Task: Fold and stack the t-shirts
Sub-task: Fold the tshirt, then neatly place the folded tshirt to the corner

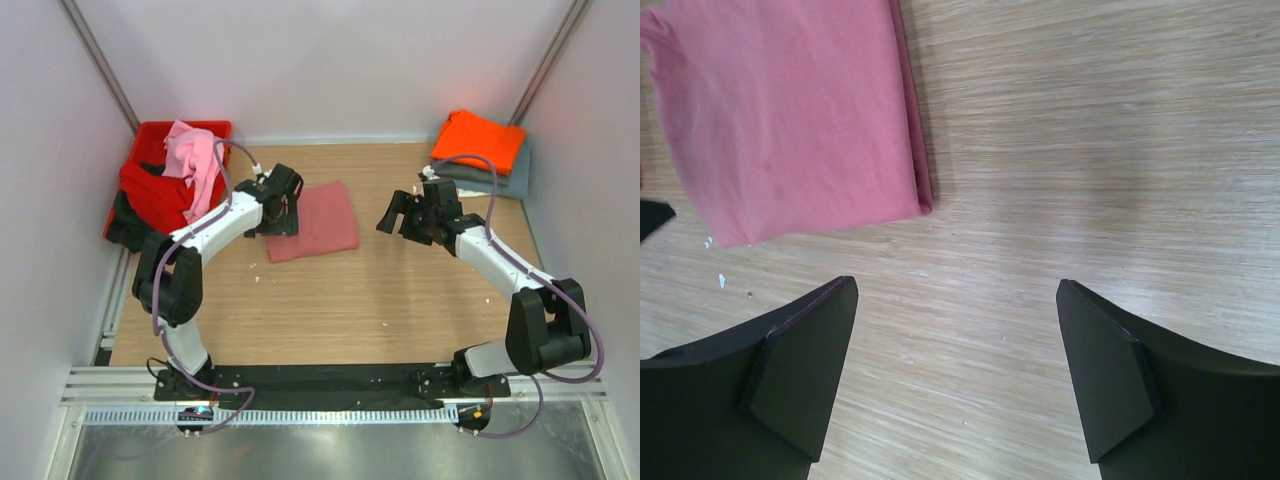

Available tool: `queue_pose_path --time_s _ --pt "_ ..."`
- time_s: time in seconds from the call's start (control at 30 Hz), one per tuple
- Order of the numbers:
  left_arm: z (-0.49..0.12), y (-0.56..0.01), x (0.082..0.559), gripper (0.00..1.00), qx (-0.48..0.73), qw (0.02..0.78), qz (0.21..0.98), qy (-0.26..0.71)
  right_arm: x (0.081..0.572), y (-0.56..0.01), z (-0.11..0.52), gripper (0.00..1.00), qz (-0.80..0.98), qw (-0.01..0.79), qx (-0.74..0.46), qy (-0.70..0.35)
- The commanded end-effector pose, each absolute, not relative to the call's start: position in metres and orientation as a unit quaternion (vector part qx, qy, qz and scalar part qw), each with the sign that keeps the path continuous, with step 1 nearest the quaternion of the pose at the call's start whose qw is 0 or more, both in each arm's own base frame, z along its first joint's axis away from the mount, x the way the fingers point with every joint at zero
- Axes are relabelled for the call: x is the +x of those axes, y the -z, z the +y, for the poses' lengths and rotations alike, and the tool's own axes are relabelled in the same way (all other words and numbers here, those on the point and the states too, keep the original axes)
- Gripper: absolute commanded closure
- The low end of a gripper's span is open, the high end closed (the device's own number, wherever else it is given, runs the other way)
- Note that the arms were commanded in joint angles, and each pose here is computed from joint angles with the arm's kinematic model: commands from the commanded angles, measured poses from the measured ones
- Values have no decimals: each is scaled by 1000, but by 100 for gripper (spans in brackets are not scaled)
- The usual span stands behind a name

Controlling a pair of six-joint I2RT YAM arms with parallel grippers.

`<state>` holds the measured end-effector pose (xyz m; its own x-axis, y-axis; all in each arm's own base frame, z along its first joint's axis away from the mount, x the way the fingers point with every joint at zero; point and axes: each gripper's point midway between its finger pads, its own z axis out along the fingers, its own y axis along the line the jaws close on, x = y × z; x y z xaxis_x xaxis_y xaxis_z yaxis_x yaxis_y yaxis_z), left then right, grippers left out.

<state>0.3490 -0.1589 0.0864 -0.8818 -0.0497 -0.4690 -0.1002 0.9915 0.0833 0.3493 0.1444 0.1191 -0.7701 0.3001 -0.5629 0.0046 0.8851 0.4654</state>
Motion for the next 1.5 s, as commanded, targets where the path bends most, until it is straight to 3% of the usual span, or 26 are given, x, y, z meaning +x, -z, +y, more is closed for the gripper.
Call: queue_pose_path --time_s 0.0,0.27,0.5,0.63,0.67,0.73,0.77,0.87,0.9,1.03,1.07,1.27,1.47 --pt "-144 -94 378 14 -58 252 962 -84 343 -140 138 13 906 354 72 -219" --pt "-137 -61 437 7 -121 238 964 4 309 -139 132 12 910 345 65 -223" --pt "-141 -24 470 13 -158 221 961 60 287 -136 133 12 905 345 61 -241" --pt "-158 -9 488 25 -143 212 961 108 279 -134 130 12 907 343 59 -239" --pt "-163 -7 491 34 -131 210 961 121 277 -134 131 12 906 342 61 -241" --pt "-187 -11 498 41 -93 202 959 178 273 -131 129 12 906 341 66 -241" --pt "-199 -6 499 52 -61 190 958 203 271 -131 128 12 905 345 72 -239" --pt "-213 1 495 58 -7 179 959 219 273 -125 123 12 903 351 89 -230" --pt "-222 -2 491 57 12 177 957 229 276 -126 126 11 900 354 91 -238" --pt "-231 -26 496 26 57 202 956 207 294 -125 141 9 892 351 88 -271" --pt "-227 -32 500 23 52 207 958 192 300 -126 143 9 892 350 91 -271" --pt "-192 -115 507 16 -15 251 962 104 358 -126 160 6 879 352 128 -295" --pt "-168 -207 467 13 -37 307 947 83 410 -103 168 6 878 338 173 -293"
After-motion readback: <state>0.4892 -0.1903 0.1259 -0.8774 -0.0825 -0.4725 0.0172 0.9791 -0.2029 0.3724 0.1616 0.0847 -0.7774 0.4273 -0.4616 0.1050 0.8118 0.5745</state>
